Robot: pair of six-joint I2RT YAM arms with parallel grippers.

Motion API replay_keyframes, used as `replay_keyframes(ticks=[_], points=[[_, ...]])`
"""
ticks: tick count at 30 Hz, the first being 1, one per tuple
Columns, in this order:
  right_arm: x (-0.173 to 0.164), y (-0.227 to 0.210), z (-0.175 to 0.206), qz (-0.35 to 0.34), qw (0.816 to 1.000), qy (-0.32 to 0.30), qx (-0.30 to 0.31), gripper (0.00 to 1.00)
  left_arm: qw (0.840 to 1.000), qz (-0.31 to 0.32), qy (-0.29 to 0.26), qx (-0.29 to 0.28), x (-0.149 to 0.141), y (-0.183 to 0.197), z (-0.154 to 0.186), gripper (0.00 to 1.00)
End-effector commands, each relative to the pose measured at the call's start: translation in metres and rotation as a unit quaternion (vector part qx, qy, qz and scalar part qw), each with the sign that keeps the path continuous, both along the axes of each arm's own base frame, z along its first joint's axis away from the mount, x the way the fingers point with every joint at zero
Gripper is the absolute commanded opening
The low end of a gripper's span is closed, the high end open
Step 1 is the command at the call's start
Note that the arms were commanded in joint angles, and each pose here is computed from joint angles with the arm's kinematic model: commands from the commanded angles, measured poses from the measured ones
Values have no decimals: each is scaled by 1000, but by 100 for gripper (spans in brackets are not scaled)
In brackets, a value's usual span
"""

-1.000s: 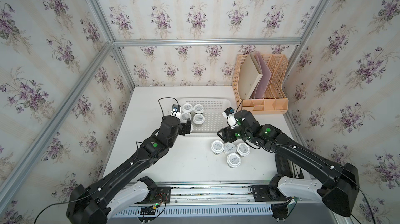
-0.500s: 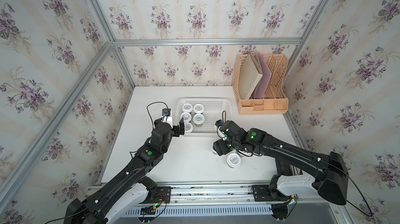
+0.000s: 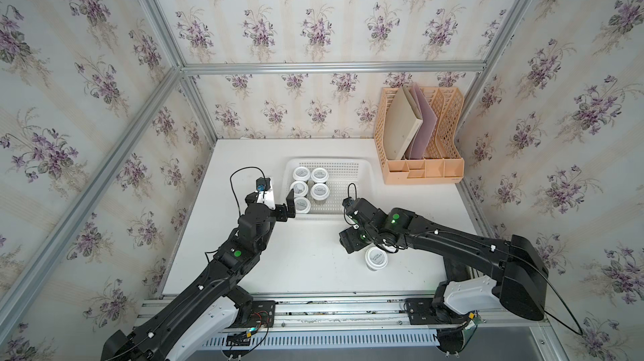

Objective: Put the yogurt in the basket
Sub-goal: Pick up the yogurt from the center of the board.

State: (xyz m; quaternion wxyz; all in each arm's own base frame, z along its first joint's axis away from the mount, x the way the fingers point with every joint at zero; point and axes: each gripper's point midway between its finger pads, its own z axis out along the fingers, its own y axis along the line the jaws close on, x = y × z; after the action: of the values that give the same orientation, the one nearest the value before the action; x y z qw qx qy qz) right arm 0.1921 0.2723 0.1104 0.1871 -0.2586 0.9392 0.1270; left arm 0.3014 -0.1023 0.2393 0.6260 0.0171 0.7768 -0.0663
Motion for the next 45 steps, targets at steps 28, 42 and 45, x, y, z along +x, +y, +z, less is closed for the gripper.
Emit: replay_keyframes(ticks=[28, 42, 45], points=[[18, 2, -17, -7, 999, -19, -27, 86, 999, -20, -23, 16, 6, -9, 8, 99], [19, 2, -22, -7, 999, -16, -30, 80, 999, -24, -22, 16, 6, -11, 8, 99], [17, 2, -25, -6, 999, -12, -32, 80, 999, -24, -21, 18, 7, -11, 7, 99]])
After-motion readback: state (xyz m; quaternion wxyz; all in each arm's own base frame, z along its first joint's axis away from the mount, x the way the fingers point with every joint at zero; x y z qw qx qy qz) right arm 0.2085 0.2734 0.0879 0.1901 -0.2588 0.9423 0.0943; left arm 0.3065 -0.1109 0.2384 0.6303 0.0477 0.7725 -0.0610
